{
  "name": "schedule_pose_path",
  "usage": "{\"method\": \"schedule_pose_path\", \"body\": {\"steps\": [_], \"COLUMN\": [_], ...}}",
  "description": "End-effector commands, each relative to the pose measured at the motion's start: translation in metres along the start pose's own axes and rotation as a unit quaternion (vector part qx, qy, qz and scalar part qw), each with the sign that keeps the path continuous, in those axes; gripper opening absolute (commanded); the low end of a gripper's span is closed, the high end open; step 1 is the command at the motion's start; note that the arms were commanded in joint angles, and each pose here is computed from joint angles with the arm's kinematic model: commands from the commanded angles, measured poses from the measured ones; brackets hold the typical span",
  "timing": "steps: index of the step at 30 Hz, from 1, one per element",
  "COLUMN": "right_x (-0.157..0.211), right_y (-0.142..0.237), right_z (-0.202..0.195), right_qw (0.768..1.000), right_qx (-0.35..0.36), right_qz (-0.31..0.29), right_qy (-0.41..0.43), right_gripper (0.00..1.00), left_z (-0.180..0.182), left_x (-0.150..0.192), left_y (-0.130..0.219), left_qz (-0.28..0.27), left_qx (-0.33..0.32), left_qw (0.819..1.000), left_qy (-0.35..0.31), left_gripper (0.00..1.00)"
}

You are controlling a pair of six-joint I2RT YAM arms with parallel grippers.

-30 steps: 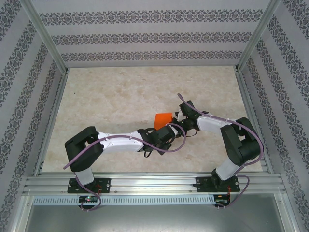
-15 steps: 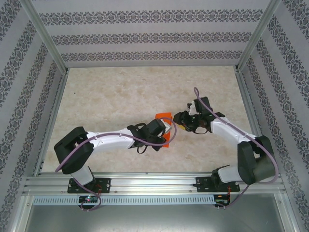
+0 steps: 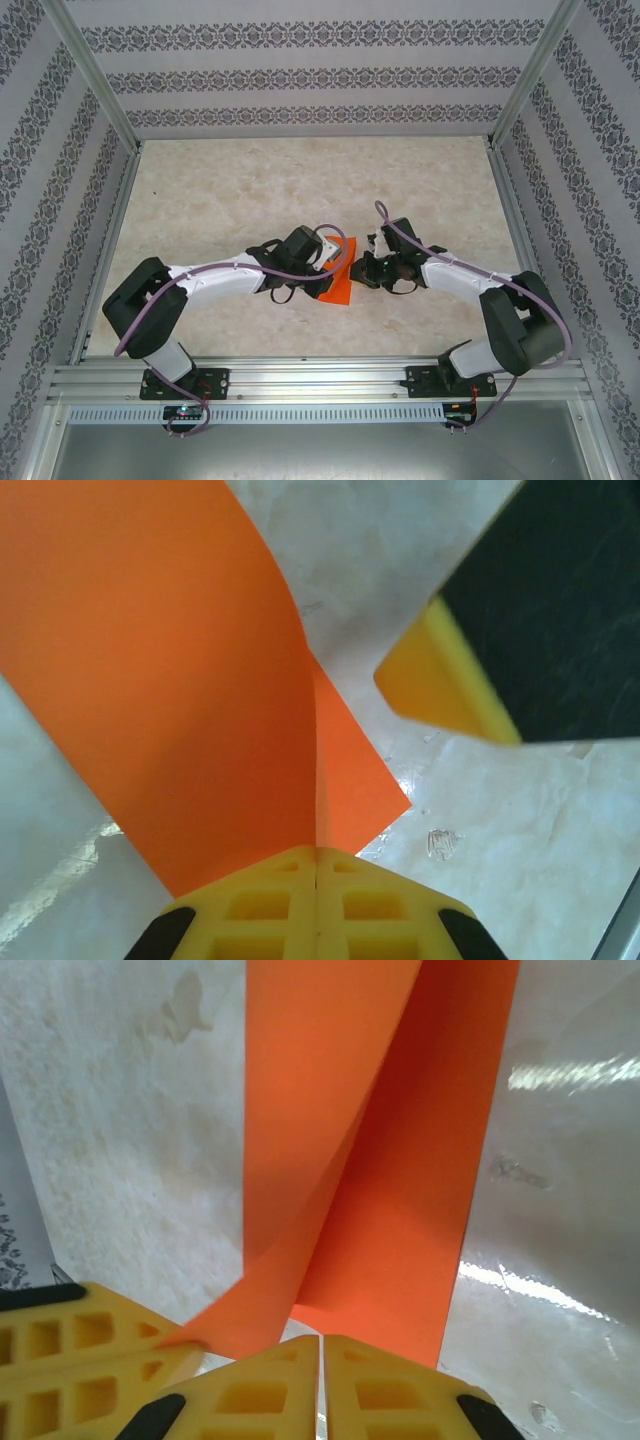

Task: Fold a paper plane with a square sheet of paper (fold left side to right side)
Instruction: Fold the triangle a second time at the center of the table.

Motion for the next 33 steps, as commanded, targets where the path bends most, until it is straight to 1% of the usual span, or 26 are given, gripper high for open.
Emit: {"method": "schedule_pose_path", "body": {"steps": [1,4,10,17,24,33], "right_x": [0.002,0.007,0.013,0.014,0.017,0.022], "right_y": [-0.011,-0.019,-0.028,-0.032,-0.034,-0.039], "right_z": [-0.003,-0.005,-0.017,-0.022,-0.028,-0.033], "right_qw": [1.000,1.000,0.999,0.998,0.996,0.993], "right_qx": [0.003,0.004,0.035,0.053,0.075,0.094], "right_qz": [0.000,0.007,0.024,0.034,0.047,0.064], "right_qy": [0.005,0.000,-0.009,-0.006,-0.007,-0.006], "right_gripper": [0.11,0.10,0.11,0.11,0.12,0.12], "left_z": [0.002,0.006,0.013,0.018,0.026,0.033], "left_x": [-0.005,-0.005,-0.002,0.002,0.000,-0.006], "left_y": [0.000,-0.002,-0.002,0.000,-0.003,-0.006], "left_qz": [0.000,0.008,0.025,0.032,0.041,0.044], "left_qx": [0.011,0.005,-0.009,-0.020,-0.039,-0.045], "left_qw": [1.000,1.000,1.000,0.999,0.998,0.998], "left_qy": [-0.009,-0.006,-0.004,-0.004,-0.005,-0.006], "left_gripper": [0.01,0.01,0.03,0.04,0.05,0.05]}}
Point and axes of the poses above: each hand's point on the last joint's axis, 136 mm out from that joint toward the fingers, its own y axis back along the fingers, its own z axis along the line the jaws close on, x = y × z, the point moved 5 cm from there along y, back along the fingers, and after that the axes turned 4 degrees about y, right-handed, at the moved point
